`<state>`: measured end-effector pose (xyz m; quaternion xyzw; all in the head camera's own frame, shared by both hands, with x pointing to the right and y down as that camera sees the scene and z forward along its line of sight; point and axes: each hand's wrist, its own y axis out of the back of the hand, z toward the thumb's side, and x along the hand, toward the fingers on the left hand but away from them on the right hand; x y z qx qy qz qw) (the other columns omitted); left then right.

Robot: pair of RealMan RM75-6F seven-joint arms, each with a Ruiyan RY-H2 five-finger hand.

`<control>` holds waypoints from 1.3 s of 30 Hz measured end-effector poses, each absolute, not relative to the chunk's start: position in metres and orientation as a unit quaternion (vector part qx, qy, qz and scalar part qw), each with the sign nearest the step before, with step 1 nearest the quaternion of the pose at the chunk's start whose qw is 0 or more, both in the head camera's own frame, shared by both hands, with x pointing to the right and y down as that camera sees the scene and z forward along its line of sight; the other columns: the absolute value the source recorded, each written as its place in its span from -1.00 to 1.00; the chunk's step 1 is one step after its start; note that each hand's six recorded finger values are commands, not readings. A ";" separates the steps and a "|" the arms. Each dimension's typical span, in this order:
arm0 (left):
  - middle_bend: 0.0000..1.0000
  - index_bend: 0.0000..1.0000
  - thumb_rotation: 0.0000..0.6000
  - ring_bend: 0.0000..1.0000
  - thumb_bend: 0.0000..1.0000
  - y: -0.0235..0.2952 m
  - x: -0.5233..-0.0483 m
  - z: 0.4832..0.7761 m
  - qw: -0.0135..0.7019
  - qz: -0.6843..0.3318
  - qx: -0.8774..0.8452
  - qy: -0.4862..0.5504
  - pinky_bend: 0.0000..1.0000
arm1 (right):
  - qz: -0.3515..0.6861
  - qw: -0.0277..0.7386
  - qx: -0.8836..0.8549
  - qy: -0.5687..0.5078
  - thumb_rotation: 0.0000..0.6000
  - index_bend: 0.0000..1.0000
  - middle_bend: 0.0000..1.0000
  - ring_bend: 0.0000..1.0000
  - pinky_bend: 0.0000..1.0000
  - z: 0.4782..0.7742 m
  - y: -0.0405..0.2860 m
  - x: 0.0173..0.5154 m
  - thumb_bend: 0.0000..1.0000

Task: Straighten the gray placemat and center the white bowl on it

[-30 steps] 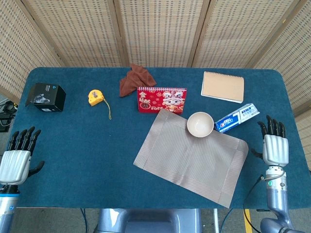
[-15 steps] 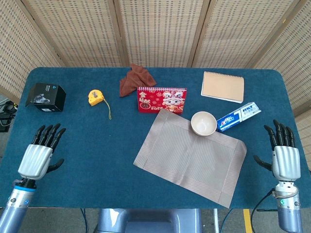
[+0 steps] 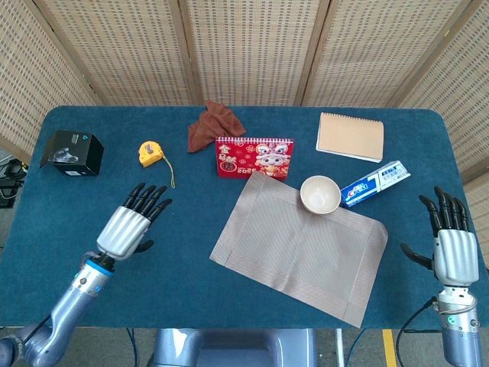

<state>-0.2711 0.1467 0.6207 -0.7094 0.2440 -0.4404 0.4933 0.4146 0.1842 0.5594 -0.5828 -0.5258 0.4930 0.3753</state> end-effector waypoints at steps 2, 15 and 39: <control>-1.00 -0.70 1.00 -1.00 -0.83 0.145 -0.258 0.630 0.498 -0.434 -0.714 0.230 -1.00 | 0.492 0.374 -0.583 -0.528 1.00 -0.65 -1.00 -1.00 -1.00 0.558 0.183 0.416 -0.65; -1.00 -0.67 1.00 -1.00 -0.82 0.158 -0.196 0.681 0.507 -0.415 -0.742 0.139 -1.00 | 0.490 0.361 -0.584 -0.537 1.00 -0.63 -1.00 -1.00 -1.00 0.557 0.180 0.422 -0.66; -1.00 -0.54 1.00 -1.00 -0.47 0.185 -0.132 0.724 0.514 -0.403 -0.752 0.090 -1.00 | 0.474 0.341 -0.588 -0.560 1.00 -0.63 -1.00 -1.00 -1.00 0.549 0.175 0.429 -0.65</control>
